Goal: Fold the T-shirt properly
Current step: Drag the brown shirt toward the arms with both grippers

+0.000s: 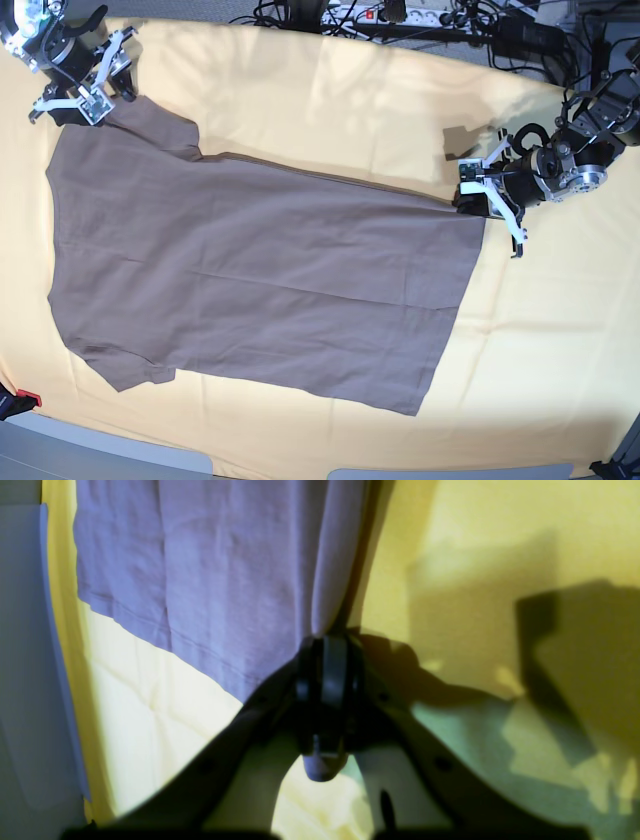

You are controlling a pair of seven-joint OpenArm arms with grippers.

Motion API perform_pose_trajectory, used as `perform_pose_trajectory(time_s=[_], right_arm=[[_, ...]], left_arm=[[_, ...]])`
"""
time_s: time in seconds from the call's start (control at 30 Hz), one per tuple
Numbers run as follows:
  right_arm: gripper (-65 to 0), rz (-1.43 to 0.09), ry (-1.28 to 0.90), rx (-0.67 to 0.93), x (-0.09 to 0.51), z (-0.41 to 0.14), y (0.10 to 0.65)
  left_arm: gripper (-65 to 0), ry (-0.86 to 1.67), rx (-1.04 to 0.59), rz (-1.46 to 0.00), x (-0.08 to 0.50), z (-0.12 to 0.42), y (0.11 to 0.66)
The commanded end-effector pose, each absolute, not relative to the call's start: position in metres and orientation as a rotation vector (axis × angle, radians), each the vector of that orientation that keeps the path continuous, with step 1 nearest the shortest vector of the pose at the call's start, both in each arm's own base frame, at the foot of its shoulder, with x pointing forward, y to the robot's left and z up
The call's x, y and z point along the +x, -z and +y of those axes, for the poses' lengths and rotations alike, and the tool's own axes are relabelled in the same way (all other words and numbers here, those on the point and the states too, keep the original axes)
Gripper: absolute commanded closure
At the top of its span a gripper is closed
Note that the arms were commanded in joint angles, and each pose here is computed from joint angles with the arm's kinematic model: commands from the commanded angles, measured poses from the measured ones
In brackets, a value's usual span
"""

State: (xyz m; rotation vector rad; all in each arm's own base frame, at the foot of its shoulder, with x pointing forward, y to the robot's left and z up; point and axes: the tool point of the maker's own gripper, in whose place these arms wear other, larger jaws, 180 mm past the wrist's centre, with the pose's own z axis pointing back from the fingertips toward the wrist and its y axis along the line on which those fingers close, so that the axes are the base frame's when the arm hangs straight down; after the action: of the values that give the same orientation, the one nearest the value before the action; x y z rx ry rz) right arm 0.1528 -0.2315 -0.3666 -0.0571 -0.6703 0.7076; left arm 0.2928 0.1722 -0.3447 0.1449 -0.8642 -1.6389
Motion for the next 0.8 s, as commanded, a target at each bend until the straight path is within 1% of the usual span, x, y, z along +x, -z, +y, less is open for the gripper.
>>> perform_pose_trajectory(time_s=[0.0, 0.03, 0.07, 0.1, 0.17, 0.2, 0.33, 0.4, 0.5, 0.6, 0.77], right_arm=[[-36.0, -0.708, -0.717, -0.068, 0.162, -0.232, 0.358], [-33.0, -0.715, -0.716, -0.07, 0.164, -0.232, 0.357], [-27.9, -0.716, -0.716, -0.07, 0.164, -0.232, 0.356], [-20.6, -0.717, -0.716, -0.069, 0.165, -0.232, 0.356], [-2.4, -0.718, -0.714, -0.066, 0.164, -0.232, 0.356], [0.0, -0.72, -0.715, -0.067, 0.165, -0.231, 0.355], [0.0, -0.756, -0.702, -0.097, 0.172, -0.231, 0.345], [0.0, -0.748, -0.711, -0.113, 0.172, -0.23, 0.34], [0.0, -0.73, -0.73, -0.135, 0.17, -0.229, 0.332], [0.0, -0.722, -0.788, -0.133, 0.161, -0.222, 0.322], [0.0, -0.624, -0.865, -0.127, 0.132, -0.218, 0.321]], left_arm=[[0.0, 1.639, 0.18, -0.893, 0.302, 0.177, 0.332], [0.0, 1.639, 0.18, -0.893, 0.302, 0.177, 0.332], [0.0, 1.64, 0.18, -0.893, 0.302, 0.177, 0.332], [0.0, 1.64, 0.179, -0.893, 0.302, 0.177, 0.332], [0.0, 1.639, 0.18, -0.893, 0.302, 0.177, 0.332], [0.0, 1.639, 0.18, -0.893, 0.302, 0.177, 0.332], [0.0, 1.622, 0.155, -0.9, 0.301, 0.175, 0.329], [0.0, 1.639, 0.137, -0.892, 0.297, 0.172, 0.327], [0.0, 1.701, 0.097, -0.853, 0.283, 0.169, 0.323], [0.0, 1.741, 0.017, -0.802, 0.264, 0.166, 0.318], [0.0, 1.773, -0.06, -0.714, 0.243, 0.175, 0.313]])
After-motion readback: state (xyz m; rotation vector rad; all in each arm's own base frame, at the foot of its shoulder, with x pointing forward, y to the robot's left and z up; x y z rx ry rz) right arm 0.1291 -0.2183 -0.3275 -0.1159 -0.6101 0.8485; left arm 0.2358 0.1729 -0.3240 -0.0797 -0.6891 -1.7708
